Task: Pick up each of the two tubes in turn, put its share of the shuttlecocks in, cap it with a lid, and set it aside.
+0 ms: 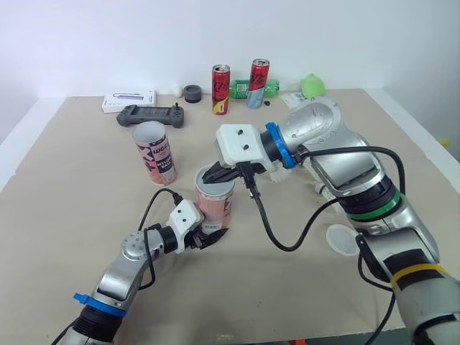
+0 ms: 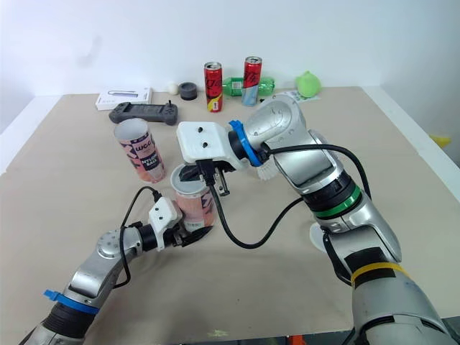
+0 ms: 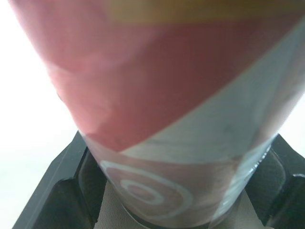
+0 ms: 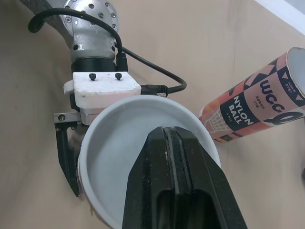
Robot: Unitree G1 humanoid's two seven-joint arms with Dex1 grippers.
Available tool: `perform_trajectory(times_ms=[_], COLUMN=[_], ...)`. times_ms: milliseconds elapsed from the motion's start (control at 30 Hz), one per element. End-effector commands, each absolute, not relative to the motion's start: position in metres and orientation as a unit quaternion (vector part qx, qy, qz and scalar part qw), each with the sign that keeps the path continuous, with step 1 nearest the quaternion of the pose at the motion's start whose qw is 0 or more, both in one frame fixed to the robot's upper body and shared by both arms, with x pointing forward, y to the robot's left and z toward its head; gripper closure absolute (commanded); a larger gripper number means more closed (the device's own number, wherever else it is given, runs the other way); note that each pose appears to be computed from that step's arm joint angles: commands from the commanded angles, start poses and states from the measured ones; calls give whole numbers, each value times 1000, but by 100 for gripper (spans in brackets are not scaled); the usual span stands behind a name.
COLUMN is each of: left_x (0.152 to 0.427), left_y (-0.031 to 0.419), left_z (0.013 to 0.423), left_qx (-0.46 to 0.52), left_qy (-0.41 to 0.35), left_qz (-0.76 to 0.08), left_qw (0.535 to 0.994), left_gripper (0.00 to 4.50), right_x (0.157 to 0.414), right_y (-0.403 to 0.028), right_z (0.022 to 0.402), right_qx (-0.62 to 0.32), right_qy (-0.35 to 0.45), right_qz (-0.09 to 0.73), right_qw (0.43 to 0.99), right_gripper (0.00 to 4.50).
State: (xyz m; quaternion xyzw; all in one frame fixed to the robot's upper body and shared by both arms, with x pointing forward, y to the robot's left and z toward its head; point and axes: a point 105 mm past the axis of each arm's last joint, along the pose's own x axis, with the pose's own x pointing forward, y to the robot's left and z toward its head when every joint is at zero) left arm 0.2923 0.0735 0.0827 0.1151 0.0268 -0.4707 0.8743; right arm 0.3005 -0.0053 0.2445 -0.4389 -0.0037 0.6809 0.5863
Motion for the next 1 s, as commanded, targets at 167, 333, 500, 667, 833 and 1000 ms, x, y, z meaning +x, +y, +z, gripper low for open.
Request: perform_trajectory(times_ms=[167, 333, 500, 667, 833, 1000], left_x=[289, 289, 289, 289, 290, 290], left_y=[73, 74, 74, 74, 74, 74], left_z=[73, 74, 74, 74, 75, 75], left_qx=[114, 114, 115, 115, 115, 114], left_qy=[47, 48, 48, 48, 48, 48], left_qz=[-475, -475, -476, -476, -476, -477], left_qw=[871, 871, 871, 871, 871, 870], left_gripper=[95, 95, 95, 95, 95, 95], right_x=[302, 304, 304, 305, 306, 307], right_y=[-6, -6, -6, -3, 0, 2], right_z=[212, 201, 187, 173, 158, 142], right_qx=[-416, -400, -383, -365, -351, -338], right_qy=[46, 62, 80, 94, 106, 124], right_qz=[699, 706, 713, 719, 724, 726], right_qw=[580, 582, 582, 584, 585, 586], right_gripper=[444, 444, 444, 444, 444, 444])
